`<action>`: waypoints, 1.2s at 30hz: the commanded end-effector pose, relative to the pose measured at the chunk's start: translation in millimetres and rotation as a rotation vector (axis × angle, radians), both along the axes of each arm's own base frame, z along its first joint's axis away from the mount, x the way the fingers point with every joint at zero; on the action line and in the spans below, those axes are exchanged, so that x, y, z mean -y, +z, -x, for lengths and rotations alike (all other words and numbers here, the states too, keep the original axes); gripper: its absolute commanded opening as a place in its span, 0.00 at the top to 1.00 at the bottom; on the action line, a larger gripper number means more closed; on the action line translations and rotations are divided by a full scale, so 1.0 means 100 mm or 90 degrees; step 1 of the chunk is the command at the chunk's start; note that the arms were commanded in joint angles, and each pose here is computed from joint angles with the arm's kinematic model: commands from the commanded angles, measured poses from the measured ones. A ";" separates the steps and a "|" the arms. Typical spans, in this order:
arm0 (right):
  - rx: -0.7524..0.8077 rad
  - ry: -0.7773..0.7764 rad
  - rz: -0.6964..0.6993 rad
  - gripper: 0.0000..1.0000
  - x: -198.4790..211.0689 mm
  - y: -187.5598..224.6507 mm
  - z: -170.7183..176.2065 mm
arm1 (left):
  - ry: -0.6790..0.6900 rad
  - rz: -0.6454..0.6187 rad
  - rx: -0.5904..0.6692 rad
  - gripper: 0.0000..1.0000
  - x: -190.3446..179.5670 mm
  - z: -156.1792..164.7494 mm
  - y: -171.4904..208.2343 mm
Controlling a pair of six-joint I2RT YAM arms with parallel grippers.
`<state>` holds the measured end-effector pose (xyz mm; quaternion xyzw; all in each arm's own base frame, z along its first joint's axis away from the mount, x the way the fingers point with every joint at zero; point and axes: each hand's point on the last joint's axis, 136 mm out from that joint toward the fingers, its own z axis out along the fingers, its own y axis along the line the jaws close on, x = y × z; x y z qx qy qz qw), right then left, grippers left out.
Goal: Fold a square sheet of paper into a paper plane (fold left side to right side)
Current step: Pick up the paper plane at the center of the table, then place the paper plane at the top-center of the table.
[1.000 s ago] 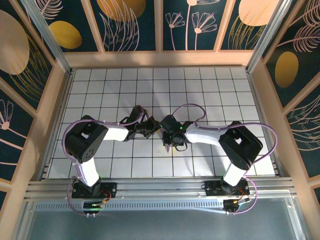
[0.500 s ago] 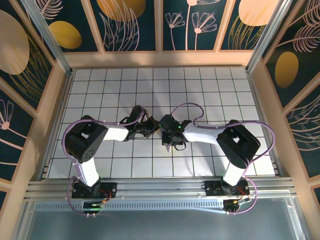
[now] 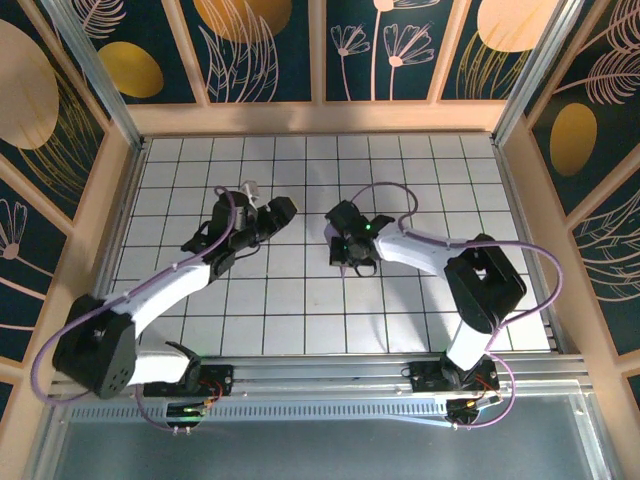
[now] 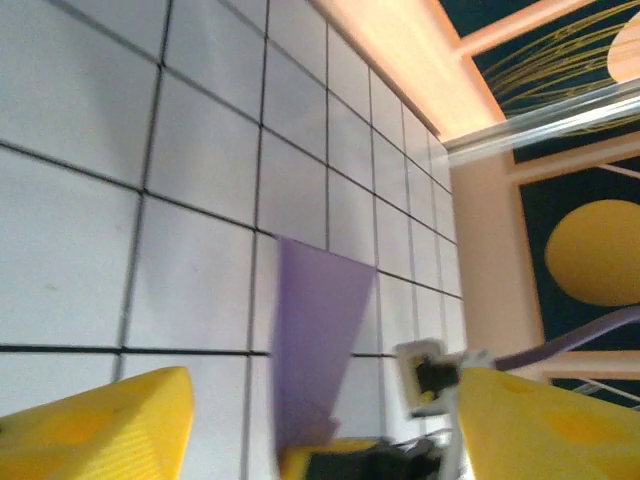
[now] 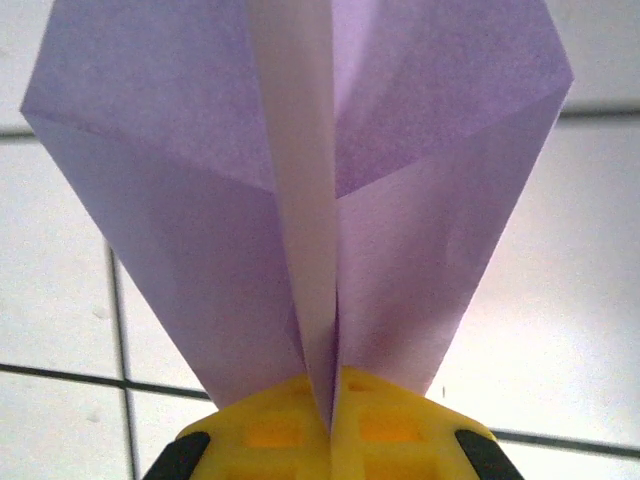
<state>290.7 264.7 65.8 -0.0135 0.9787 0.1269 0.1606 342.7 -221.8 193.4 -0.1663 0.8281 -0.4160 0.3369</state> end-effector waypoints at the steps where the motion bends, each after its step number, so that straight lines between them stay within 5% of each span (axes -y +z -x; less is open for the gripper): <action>1: 0.012 0.015 0.029 1.00 0.09 0.17 -0.25 | 0.067 -0.148 0.014 0.23 -0.42 0.07 -0.05; 8: 0.005 0.005 0.069 1.00 0.15 0.21 -0.85 | 0.159 -0.224 0.054 0.07 -0.90 0.27 0.07; 16: -0.039 0.019 0.101 1.00 0.06 -0.08 -1.23 | 0.195 -0.276 0.061 0.03 -1.16 0.43 0.05; 36: -0.076 0.002 0.104 1.00 -0.01 -0.52 -1.36 | 0.180 -0.278 0.038 0.02 -1.14 0.47 -0.11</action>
